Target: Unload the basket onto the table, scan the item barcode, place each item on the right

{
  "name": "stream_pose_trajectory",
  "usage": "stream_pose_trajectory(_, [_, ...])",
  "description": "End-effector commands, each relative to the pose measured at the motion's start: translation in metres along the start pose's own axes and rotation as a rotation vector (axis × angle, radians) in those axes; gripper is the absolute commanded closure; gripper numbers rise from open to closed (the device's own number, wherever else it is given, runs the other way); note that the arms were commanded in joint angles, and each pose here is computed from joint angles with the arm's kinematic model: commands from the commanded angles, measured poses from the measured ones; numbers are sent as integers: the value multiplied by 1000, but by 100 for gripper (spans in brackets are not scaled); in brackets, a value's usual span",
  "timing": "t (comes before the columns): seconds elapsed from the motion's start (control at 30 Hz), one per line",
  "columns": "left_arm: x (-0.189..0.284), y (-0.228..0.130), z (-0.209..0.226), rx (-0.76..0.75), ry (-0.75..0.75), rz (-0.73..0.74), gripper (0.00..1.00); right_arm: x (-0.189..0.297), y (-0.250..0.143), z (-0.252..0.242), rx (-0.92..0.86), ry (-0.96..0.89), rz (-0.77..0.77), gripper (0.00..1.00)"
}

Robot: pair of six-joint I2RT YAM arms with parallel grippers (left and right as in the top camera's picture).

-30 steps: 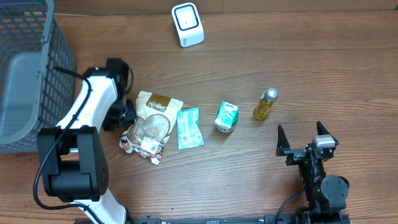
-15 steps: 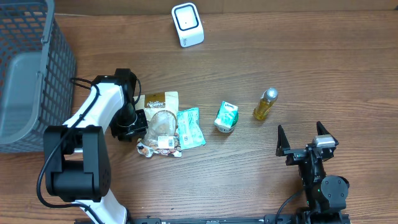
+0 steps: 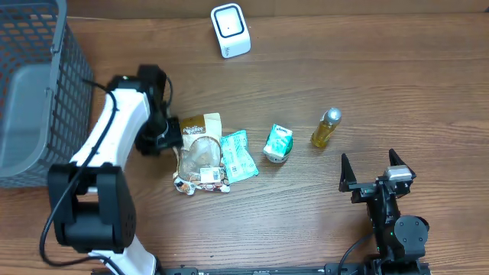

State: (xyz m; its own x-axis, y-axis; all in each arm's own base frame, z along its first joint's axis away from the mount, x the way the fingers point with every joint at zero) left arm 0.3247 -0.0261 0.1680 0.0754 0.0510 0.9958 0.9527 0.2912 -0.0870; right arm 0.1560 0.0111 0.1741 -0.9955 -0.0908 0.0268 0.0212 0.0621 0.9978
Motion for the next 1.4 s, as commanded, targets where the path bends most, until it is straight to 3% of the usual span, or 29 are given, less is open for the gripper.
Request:
stream_pose_trajectory(0.0, [68,9,0,-20,1,-226,40,0,-2,1,1,5,-5,0])
stream_pose_trajectory(0.1, [101,14,9,1,92,-348,29,0,-2,1,1,5,-5,0])
stream_pose_trajectory(0.13, [110,16,12,10,128,-388,20,0,-2,1,1,5,-5,0])
stream_pose_trajectory(0.17, [117,19,15,22,167,-424,0,0,-2,1,1,5,-5,0])
stream_pose_trajectory(1.37, [121,24,17,33,200,-462,0,0,-2,1,1,5,-5,0])
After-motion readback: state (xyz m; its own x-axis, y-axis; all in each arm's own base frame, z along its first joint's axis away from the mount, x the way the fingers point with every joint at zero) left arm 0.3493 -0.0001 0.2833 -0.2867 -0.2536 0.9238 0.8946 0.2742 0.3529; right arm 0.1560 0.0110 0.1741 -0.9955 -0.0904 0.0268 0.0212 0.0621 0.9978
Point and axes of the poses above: each gripper's point midway between its finger pads, its own x axis back along the fingers, its own z axis along the line the jaws close on, y = z × x, the point moved 9 cm from there along x, back along the fingers, and after that the axes turned 3 degrees about x, right-handed, at the moved point
